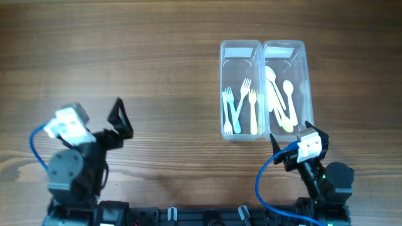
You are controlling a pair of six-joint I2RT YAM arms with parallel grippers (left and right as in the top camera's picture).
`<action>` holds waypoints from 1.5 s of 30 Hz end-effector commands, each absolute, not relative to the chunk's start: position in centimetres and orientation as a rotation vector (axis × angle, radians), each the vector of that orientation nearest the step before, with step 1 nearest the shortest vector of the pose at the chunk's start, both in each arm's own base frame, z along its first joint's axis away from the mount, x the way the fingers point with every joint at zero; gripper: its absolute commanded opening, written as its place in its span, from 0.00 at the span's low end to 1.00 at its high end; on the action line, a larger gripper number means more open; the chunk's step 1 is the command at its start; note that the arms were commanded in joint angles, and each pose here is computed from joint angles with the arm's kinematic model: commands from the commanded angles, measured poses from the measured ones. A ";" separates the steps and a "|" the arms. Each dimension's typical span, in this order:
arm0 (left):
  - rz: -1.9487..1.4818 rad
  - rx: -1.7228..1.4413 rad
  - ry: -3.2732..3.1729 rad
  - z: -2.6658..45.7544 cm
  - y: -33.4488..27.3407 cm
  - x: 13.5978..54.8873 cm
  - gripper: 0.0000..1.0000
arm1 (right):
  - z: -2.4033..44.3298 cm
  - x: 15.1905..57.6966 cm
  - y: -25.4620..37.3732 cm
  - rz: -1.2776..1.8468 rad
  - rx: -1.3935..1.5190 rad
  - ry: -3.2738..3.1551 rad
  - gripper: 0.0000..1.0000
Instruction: Pack container
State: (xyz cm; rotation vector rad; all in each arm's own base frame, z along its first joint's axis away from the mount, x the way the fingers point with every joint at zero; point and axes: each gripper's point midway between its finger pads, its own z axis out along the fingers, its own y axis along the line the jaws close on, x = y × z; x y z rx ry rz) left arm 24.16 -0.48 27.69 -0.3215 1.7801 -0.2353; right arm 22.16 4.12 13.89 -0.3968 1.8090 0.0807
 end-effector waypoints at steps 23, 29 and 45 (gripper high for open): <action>-0.295 -0.383 1.826 13.3 -0.7 22.8 1.00 | 14.1 22.2 4.1 0.065 -0.404 1.792 1.00; -0.306 -0.365 1.826 13.4 -1.1 22.8 1.00 | 14.1 22.2 4.1 0.065 -0.404 1.792 1.00; -0.307 -0.364 1.829 13.4 -1.1 22.8 1.00 | 14.1 22.2 4.1 0.064 -0.403 1.792 1.00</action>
